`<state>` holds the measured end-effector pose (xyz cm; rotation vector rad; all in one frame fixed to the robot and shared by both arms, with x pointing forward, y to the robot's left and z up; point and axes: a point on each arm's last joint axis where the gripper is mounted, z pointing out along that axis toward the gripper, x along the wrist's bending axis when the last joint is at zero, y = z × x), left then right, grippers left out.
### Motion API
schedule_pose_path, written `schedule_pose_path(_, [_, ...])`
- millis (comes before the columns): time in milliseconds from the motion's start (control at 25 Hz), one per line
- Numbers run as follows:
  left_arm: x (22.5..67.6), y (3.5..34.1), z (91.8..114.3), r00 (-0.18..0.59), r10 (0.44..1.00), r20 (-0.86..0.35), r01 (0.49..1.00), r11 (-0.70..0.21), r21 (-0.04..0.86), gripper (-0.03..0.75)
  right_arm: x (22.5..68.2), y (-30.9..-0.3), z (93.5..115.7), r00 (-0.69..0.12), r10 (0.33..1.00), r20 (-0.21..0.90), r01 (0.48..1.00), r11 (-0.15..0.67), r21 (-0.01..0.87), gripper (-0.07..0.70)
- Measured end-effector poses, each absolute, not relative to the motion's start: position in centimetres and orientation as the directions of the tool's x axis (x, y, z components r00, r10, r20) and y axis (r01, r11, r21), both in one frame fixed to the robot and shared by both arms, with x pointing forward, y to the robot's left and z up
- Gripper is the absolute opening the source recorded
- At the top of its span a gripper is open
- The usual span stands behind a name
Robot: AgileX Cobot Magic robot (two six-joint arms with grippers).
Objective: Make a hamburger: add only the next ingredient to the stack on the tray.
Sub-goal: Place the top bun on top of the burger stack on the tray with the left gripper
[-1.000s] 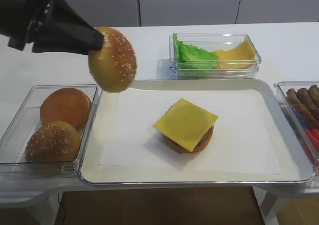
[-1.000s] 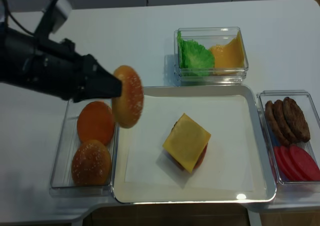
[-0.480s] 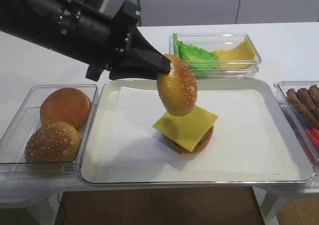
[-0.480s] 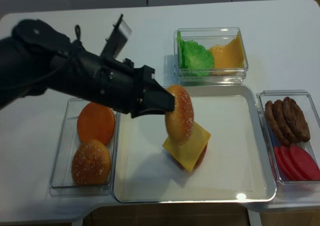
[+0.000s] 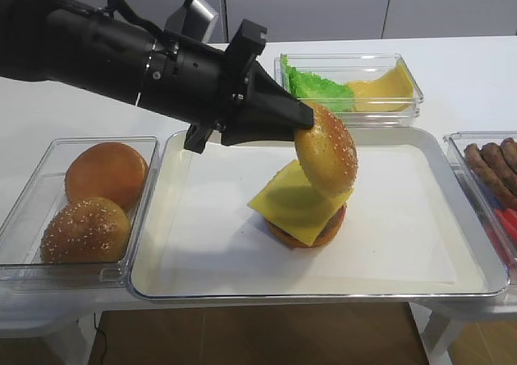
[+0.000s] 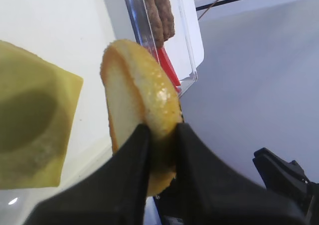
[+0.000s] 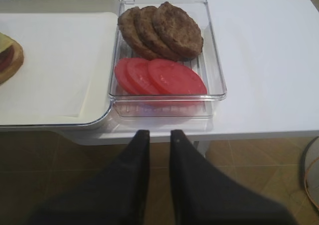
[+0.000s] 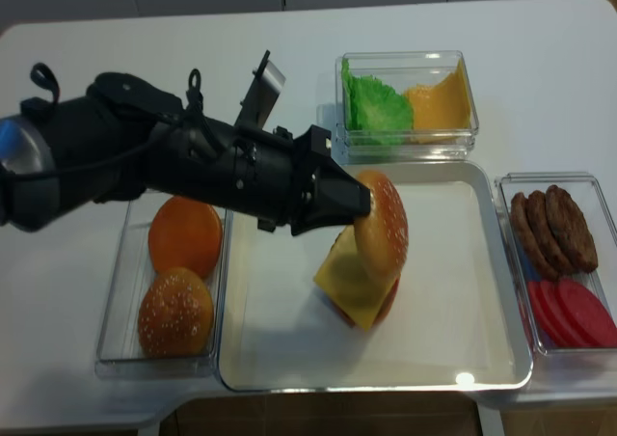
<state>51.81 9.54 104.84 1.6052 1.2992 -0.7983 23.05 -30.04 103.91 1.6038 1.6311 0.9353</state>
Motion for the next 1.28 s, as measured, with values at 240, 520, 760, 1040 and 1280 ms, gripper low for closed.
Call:
schedule_pose_path(240, [52.3, 9.2, 104.0, 0.208, 0.391, -0.896, 0.977, -0.032, 0.212, 0.109, 23.0, -30.0, 103.9, -0.032, 0.999, 0.028, 0.529, -0.007, 0.849, 0.107])
schedule_pose_path(520, [52.6, 9.3, 103.9, 0.206, 0.406, -0.891, 0.975, -0.005, 0.223, 0.108, 23.1, -30.0, 103.8, -0.032, 0.999, 0.028, 0.531, -0.007, 0.847, 0.106])
schedule_pose_path(760, [51.9, 9.6, 102.4, 0.167, 0.425, -0.89, 0.983, 0.001, 0.185, 0.105, 23.1, -30.0, 103.8, -0.032, 0.999, 0.028, 0.531, -0.007, 0.847, 0.106])
schedule_pose_path(1040, [51.8, 9.6, 102.0, 0.151, 0.342, -0.927, 0.98, 0.069, 0.185, 0.1, 23.1, -30.0, 103.8, -0.032, 0.999, 0.028, 0.531, -0.007, 0.847, 0.106])
schedule_pose_path(1280, [52.0, 9.4, 102.4, 0.163, 0.305, -0.938, 0.975, 0.093, 0.2, 0.099, 23.1, -30.0, 103.8, -0.032, 0.999, 0.028, 0.531, -0.007, 0.847, 0.106])
